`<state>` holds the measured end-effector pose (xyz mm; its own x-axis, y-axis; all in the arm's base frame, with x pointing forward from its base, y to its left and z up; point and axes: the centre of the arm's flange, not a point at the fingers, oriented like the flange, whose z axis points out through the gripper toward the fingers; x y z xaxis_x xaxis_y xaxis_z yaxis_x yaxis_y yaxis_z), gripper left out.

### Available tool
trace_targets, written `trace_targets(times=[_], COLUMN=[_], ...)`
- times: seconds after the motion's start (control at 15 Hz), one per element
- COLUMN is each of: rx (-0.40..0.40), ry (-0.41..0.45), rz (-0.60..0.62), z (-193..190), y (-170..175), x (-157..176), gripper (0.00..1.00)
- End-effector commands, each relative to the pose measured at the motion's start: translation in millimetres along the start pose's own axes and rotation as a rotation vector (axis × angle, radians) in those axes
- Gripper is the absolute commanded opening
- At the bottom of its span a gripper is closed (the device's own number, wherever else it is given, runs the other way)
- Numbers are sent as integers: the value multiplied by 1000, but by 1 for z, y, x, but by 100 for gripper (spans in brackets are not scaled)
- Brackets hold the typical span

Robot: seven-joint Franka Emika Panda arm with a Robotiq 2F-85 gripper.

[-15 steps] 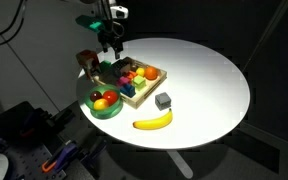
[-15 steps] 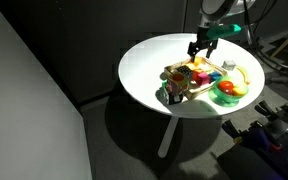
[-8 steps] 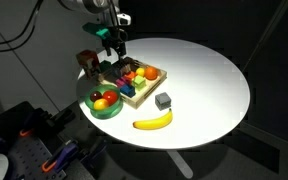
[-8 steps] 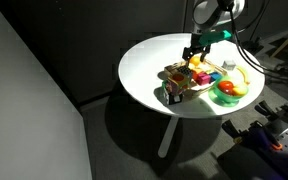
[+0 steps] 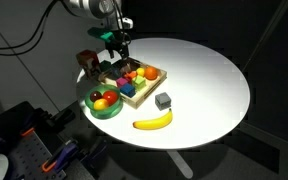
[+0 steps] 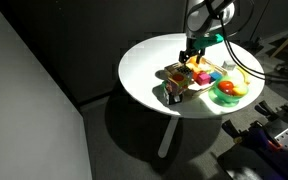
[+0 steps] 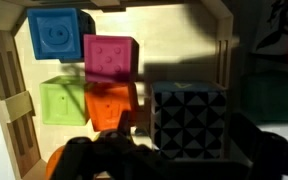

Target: Pick up the block with the letter a on it and put it on the green block, push the block with the letter a on it over onto the table

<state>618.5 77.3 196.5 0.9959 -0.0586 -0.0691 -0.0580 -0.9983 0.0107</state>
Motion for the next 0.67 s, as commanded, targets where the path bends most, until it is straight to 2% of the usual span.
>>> trace_targets(times=[0.0,0.6], rx=[0,-6], ry=[-2,0], rz=[0,-3], z=[1,8], y=[0,-4], x=[0,-2], gripper=[100,100])
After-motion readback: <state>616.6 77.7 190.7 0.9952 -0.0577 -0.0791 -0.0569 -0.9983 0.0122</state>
